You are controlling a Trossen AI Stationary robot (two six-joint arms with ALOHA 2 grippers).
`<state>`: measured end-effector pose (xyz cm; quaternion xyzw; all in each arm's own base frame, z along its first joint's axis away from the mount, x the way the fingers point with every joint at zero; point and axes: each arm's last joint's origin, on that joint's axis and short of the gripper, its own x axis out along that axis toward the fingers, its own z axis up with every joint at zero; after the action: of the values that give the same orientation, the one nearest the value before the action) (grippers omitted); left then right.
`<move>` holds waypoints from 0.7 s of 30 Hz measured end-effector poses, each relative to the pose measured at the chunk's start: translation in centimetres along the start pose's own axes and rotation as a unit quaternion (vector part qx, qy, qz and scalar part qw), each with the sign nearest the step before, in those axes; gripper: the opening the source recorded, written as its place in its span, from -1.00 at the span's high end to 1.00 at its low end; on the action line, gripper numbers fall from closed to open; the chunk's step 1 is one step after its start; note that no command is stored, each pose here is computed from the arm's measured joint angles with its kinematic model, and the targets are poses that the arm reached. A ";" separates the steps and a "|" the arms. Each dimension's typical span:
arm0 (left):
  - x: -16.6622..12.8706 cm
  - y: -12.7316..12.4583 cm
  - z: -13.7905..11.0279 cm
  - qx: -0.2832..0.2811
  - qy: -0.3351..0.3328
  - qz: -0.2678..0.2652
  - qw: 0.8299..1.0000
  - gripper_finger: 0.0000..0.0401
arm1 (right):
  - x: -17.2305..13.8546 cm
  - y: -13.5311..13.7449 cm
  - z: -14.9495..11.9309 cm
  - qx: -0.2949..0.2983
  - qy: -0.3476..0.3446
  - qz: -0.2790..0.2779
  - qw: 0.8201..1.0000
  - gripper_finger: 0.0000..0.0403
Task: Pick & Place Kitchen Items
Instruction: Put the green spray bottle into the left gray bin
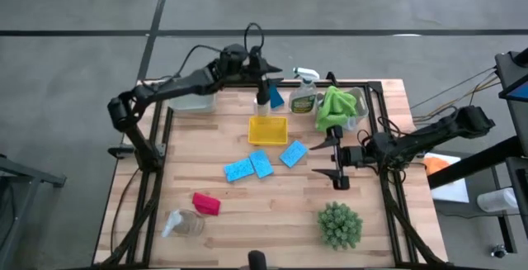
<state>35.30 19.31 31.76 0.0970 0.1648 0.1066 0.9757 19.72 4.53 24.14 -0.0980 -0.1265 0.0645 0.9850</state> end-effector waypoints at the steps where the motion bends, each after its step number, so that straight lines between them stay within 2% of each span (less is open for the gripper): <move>1: -0.1 0.2 0.3 -0.001 0.011 -0.003 1.000 0.27 | -0.1 0.0 0.0 0.000 0.004 0.002 1.000 -0.41; 5: 0.0 0.7 1.4 0.012 0.054 -0.023 0.998 0.26 | -0.2 0.0 0.0 -0.001 0.011 0.003 1.000 -0.41; 9: 0.8 1.1 2.2 0.022 0.101 -0.042 0.994 0.13 | -0.2 0.0 0.0 -0.009 0.014 0.004 1.000 -0.41; 15: 2.0 2.0 3.5 0.049 0.103 -0.032 0.993 -0.16 | -0.2 0.0 -0.1 -0.012 0.017 0.005 1.000 -0.41; 21: 3.1 2.6 4.2 0.067 0.096 -0.030 0.993 -0.30 | -0.2 0.1 -0.3 -0.004 0.027 0.005 1.000 -0.41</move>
<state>39.11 21.84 35.33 0.1466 0.2668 0.0748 0.9496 19.58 4.53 23.79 -0.1042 -0.1000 0.0667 0.9873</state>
